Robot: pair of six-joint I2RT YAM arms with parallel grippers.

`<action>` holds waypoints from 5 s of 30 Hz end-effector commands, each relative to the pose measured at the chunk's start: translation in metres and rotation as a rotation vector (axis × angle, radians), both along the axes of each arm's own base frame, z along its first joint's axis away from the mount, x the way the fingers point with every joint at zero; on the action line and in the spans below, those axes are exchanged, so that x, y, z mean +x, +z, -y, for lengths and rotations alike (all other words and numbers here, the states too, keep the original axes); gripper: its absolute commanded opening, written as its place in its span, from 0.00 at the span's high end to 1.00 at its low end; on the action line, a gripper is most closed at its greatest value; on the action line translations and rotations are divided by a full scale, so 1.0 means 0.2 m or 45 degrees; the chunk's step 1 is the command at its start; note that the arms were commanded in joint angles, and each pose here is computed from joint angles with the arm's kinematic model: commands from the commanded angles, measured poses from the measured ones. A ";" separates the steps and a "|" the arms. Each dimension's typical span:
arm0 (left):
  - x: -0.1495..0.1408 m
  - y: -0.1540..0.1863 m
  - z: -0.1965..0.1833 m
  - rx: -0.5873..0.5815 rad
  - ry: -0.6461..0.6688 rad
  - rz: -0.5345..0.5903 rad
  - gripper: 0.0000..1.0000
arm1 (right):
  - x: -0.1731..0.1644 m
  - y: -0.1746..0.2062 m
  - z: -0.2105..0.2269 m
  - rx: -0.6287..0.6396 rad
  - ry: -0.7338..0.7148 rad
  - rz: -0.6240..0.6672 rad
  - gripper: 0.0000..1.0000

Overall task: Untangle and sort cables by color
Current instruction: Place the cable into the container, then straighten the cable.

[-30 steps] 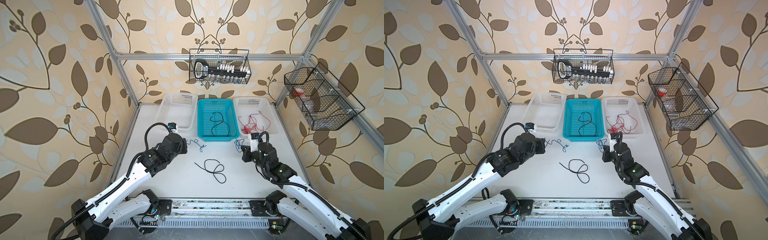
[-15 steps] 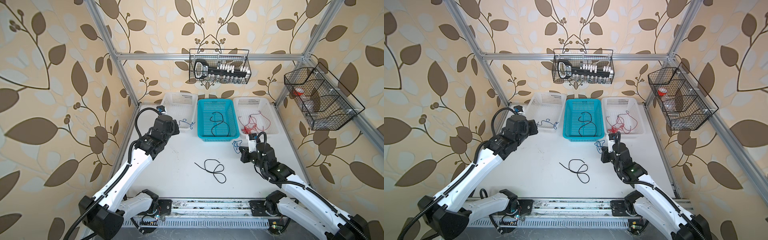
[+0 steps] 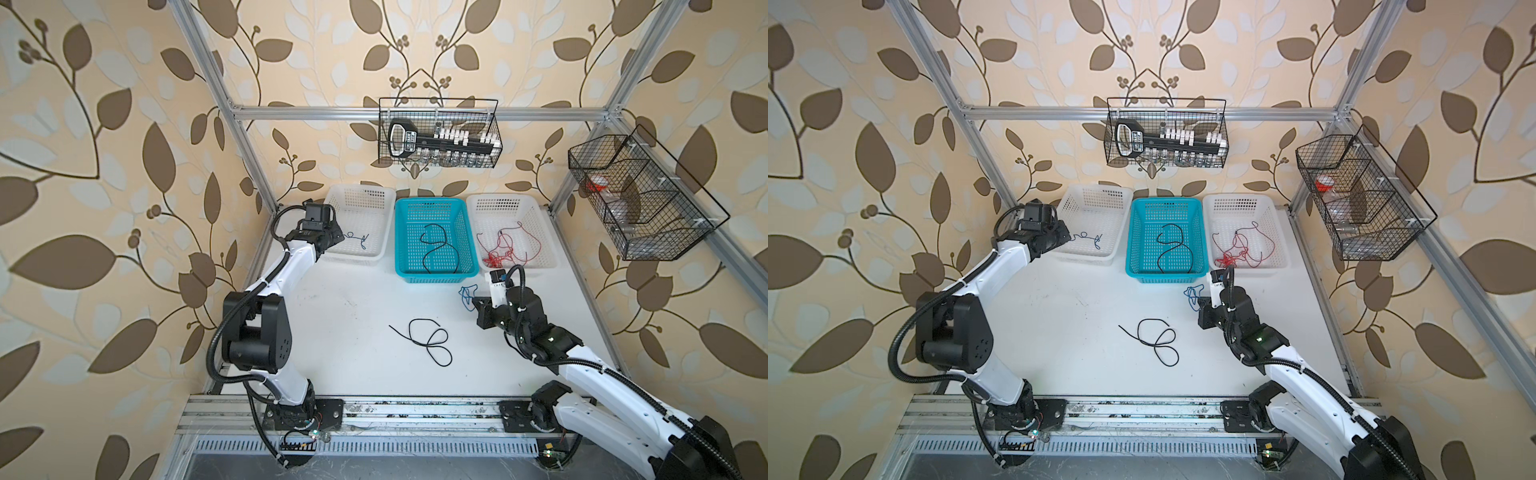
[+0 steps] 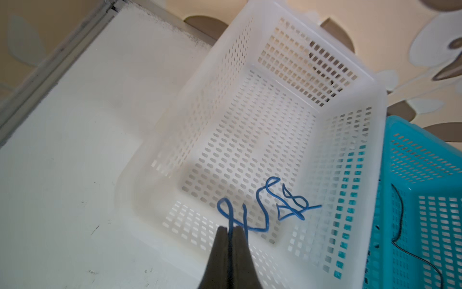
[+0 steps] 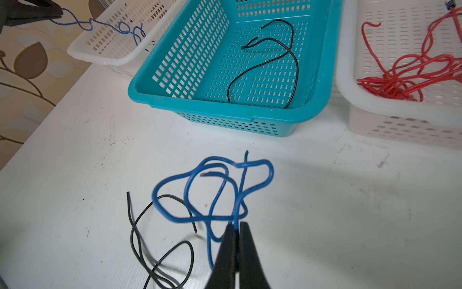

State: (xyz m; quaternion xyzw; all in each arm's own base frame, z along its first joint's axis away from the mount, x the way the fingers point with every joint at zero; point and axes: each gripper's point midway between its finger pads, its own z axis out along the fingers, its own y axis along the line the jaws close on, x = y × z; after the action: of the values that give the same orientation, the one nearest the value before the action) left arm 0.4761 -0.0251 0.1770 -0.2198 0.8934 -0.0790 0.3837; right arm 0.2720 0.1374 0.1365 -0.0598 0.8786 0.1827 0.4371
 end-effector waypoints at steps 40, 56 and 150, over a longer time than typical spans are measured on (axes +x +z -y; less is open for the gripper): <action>0.04 -0.19 0.30 -0.198 -0.163 -0.112 0.01 | -0.04 -0.04 -0.03 0.024 0.025 -0.003 1.00; 0.00 0.23 0.24 -0.092 -0.191 0.063 0.01 | -0.04 -0.02 -0.04 0.031 0.034 0.007 1.00; -0.99 0.25 1.29 -0.520 -0.884 0.267 1.00 | 0.01 0.36 -0.37 0.198 0.165 0.260 1.00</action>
State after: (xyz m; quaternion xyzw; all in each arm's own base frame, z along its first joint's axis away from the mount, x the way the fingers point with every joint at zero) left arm 0.2676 -0.3099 0.2195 0.0496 0.8315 -0.4489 0.3235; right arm 0.2591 0.2344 0.2127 -0.1452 0.7873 0.3263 0.5025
